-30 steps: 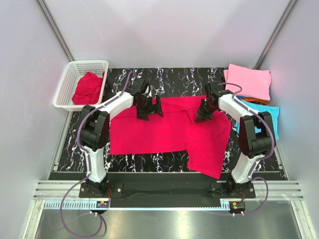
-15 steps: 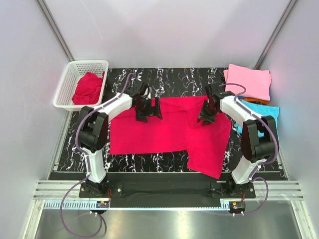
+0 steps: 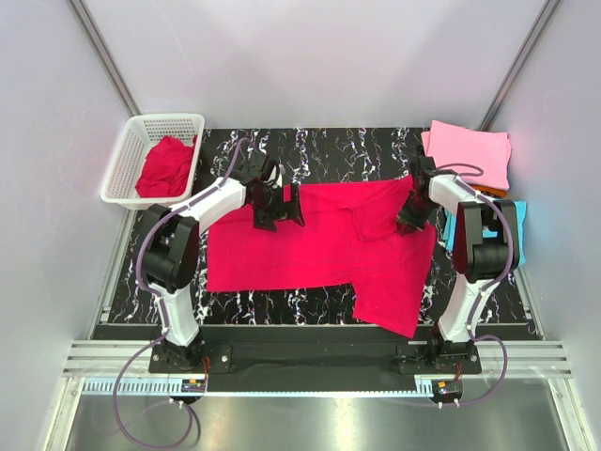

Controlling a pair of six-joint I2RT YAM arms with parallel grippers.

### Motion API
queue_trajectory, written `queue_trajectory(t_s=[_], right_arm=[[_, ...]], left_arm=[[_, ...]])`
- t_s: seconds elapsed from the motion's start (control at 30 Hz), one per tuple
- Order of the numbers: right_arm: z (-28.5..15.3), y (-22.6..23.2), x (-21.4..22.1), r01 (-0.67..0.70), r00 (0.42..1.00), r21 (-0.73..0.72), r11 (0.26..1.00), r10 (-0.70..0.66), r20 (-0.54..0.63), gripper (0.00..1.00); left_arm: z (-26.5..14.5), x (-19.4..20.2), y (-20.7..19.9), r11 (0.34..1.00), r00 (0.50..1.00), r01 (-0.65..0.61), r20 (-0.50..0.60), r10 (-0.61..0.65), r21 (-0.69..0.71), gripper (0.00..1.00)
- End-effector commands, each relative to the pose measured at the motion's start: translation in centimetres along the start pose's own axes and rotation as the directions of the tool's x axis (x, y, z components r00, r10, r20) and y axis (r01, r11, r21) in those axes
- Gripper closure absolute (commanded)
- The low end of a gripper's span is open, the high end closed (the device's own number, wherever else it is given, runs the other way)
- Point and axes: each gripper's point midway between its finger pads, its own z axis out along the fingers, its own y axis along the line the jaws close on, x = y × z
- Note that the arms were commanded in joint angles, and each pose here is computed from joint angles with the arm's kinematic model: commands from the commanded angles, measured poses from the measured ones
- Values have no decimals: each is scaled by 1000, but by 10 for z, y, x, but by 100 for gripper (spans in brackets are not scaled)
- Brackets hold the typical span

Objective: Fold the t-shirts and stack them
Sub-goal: Fold the tshirt

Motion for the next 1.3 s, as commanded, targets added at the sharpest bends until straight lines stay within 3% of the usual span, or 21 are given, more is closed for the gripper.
queue_trajectory(t_s=[0.0,0.23,0.57,0.63,0.7,0.83,1.07,1.27], right_arm=[[-14,9,-46,30,990,-7,1000,-29,135,78],[-7,-12,-73,-23,989,17,1000,20,148,78],[1,-19,-77,-23,991,21,1000,20,129,79],[2,-16,-78,-16,992,11,1000,14,126,81],[2,-14,-81,-14,991,4,1000,13,134,89],[-9,-11,-84,-22,989,-5,1000,23,149,91],[-46,-3,-91,-22,980,-47,999,31,198,81],[-48,-1,-90,-18,982,-56,998,28,185,80]], left_arm=[[-15,-9,-10,999,997,-47,62,45,19,1],[-16,-11,-11,998,996,-59,68,58,17,1],[-13,-17,-11,998,996,-60,63,59,13,1],[-13,-18,-13,998,996,-62,65,61,16,1],[-12,-20,-13,998,996,-62,66,61,14,1],[-13,-21,-13,998,996,-63,67,62,10,1],[-9,-22,-13,998,997,-57,61,56,11,1],[-8,-25,-15,998,996,-58,62,57,16,1]])
